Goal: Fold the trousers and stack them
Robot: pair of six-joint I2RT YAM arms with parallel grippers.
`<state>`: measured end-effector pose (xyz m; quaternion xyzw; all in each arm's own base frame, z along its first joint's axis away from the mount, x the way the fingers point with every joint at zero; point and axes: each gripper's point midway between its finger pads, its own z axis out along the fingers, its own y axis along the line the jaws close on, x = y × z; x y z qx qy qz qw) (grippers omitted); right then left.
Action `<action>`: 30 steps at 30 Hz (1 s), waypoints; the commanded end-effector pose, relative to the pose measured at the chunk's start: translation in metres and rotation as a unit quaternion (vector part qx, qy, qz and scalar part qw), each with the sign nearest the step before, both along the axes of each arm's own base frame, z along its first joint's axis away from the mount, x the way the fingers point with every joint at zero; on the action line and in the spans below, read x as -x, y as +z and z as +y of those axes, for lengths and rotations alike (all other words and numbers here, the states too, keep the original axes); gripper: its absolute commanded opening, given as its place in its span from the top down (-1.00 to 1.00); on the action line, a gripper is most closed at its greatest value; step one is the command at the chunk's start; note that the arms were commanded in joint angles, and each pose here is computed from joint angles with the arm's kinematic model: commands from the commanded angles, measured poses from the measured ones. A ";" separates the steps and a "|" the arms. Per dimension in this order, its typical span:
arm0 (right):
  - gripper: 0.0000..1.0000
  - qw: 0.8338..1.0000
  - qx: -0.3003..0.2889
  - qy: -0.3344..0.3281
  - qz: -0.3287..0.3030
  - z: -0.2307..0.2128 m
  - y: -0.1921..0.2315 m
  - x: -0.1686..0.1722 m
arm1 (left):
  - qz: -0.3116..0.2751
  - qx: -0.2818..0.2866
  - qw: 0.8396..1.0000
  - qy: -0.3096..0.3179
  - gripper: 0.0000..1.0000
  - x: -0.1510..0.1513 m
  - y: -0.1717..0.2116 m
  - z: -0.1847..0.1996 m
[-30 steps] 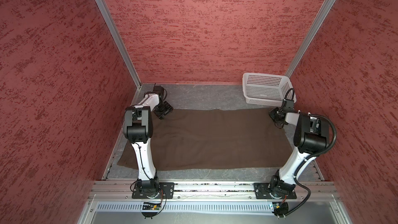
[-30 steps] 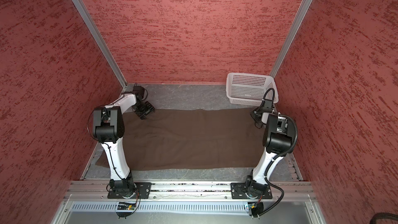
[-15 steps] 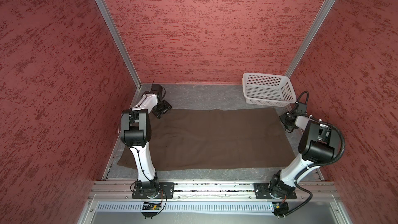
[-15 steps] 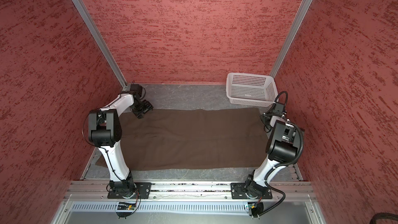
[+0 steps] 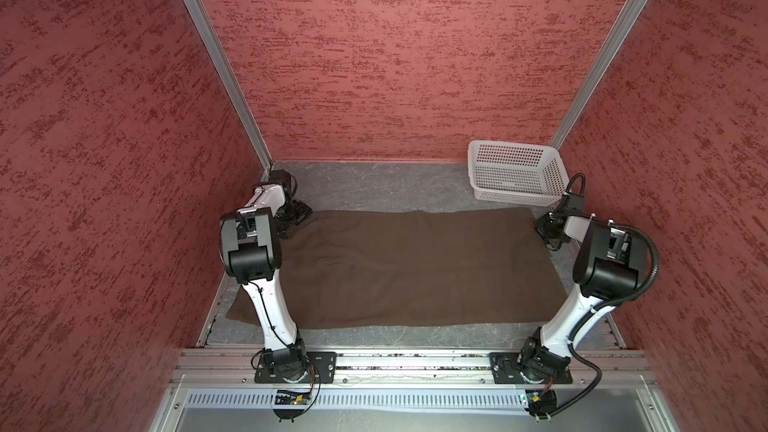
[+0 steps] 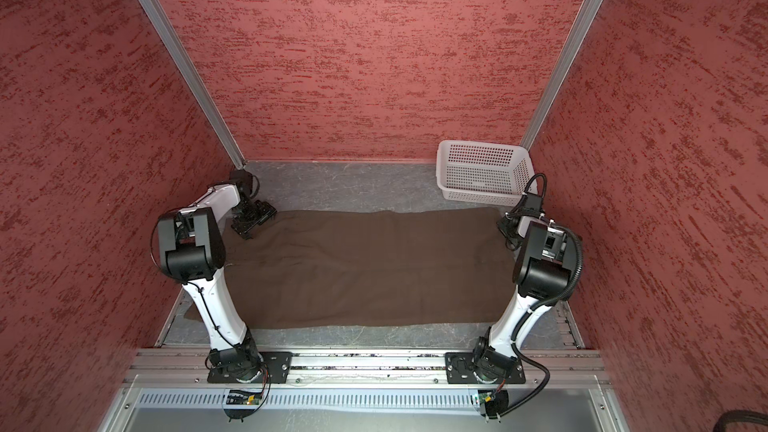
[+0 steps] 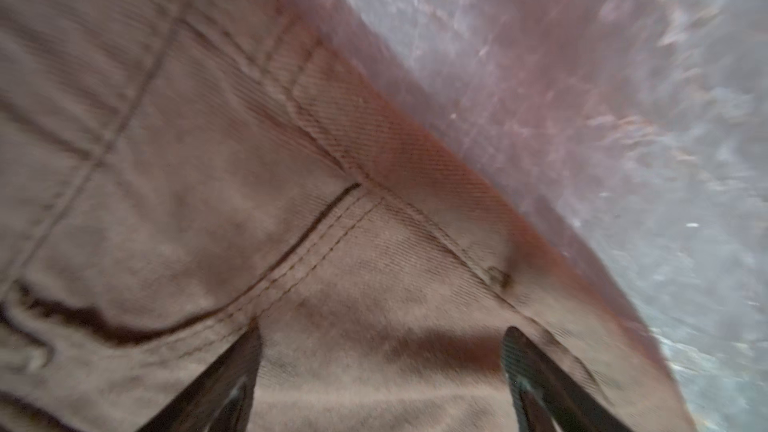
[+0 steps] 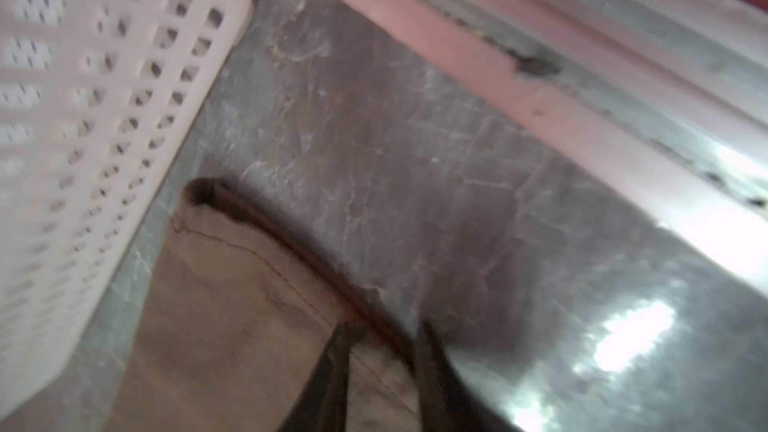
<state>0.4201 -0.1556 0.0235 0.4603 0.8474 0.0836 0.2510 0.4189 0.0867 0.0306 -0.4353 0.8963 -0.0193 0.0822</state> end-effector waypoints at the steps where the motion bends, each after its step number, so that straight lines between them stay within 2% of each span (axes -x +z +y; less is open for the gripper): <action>1: 0.97 0.999 -0.001 0.011 0.045 0.009 -0.016 0.014 | 0.014 -0.006 1.000 -0.003 -0.68 -0.001 -0.007 0.008; 7: 1.00 0.999 0.012 0.004 0.032 0.005 -0.002 0.012 | 0.029 -0.001 1.000 0.004 -0.61 -0.003 -0.015 0.016; 9: 1.00 1.000 0.019 -0.001 0.023 0.003 0.008 0.011 | 0.032 -0.004 0.999 0.003 -0.46 -0.006 -0.015 0.017; 12: 1.00 0.999 0.031 -0.007 0.006 -0.002 0.028 0.007 | 0.035 -0.001 0.999 0.001 -0.06 -0.009 -0.019 0.018; 13: 1.00 0.999 0.035 -0.008 0.001 -0.003 0.034 0.006 | 0.036 0.002 0.999 -0.001 0.15 -0.010 -0.019 0.017; 16: 1.00 0.999 0.043 -0.012 -0.012 -0.006 0.051 0.003 | 0.040 0.005 0.999 -0.001 0.58 -0.012 -0.023 0.017; 21: 1.00 0.998 0.048 -0.023 -0.031 -0.006 0.066 0.006 | 0.036 0.005 0.999 -0.001 0.94 -0.016 -0.023 0.017; 22: 1.00 0.998 0.049 -0.024 -0.033 -0.006 0.069 0.007 | 0.033 0.005 0.999 0.000 1.00 -0.017 -0.021 0.017; 30: 1.00 0.998 0.055 -0.013 -0.027 -0.003 0.076 0.014 | 0.000 -0.015 1.000 0.007 1.00 -0.023 0.007 0.026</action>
